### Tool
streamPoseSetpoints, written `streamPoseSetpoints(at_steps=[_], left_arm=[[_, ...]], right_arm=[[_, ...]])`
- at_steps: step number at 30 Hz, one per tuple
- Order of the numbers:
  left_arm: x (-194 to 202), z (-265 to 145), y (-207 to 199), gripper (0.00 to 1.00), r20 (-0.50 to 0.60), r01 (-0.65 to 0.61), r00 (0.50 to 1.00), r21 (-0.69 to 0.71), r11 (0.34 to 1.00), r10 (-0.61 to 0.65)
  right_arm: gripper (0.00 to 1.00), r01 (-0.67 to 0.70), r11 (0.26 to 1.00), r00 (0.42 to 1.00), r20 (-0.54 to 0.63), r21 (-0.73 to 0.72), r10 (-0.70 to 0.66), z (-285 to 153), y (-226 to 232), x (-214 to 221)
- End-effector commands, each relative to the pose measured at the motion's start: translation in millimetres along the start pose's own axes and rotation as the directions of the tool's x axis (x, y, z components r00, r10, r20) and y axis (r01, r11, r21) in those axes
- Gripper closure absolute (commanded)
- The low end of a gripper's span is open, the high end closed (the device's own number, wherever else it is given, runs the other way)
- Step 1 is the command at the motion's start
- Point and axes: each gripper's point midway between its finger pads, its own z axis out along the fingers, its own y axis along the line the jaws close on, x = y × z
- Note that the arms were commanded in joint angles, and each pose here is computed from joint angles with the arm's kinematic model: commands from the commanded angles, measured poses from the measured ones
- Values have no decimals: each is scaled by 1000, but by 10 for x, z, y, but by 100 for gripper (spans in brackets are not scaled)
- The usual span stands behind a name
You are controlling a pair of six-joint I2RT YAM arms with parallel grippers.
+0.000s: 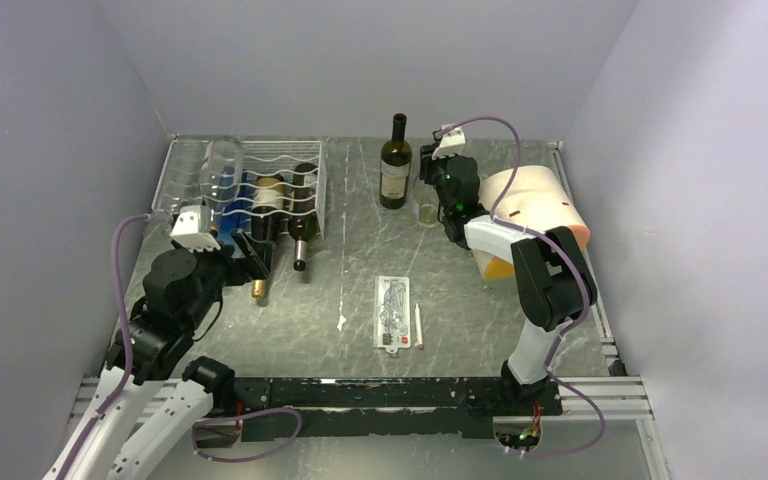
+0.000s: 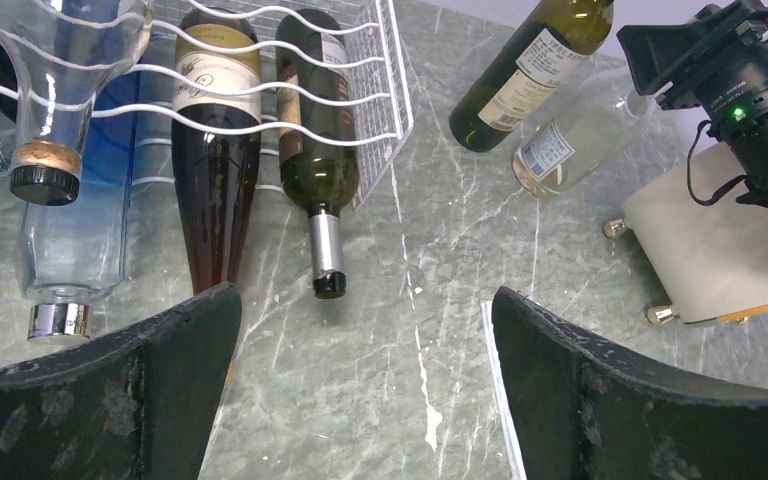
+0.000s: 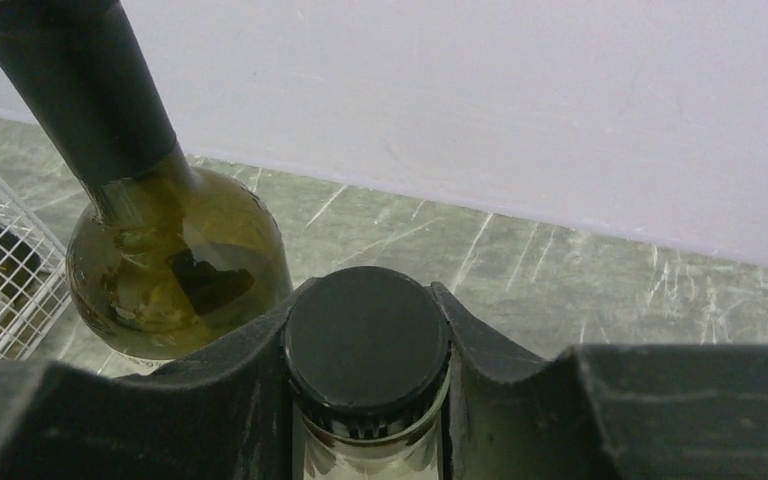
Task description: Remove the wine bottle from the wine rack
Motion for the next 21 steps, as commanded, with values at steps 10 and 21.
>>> streamPoseSetpoints(at_steps=[10,21], left_arm=[[-11,57,-52,1,3,-10,1000,21,1000,10],[-305,126,86,2,3,-93,996,-126,988,94]], right_arm=[[1,-67,997,971,231,39,56,-180,-155,-1035],[0,-41,981,993,100,-187,61,-997,397,-1582]])
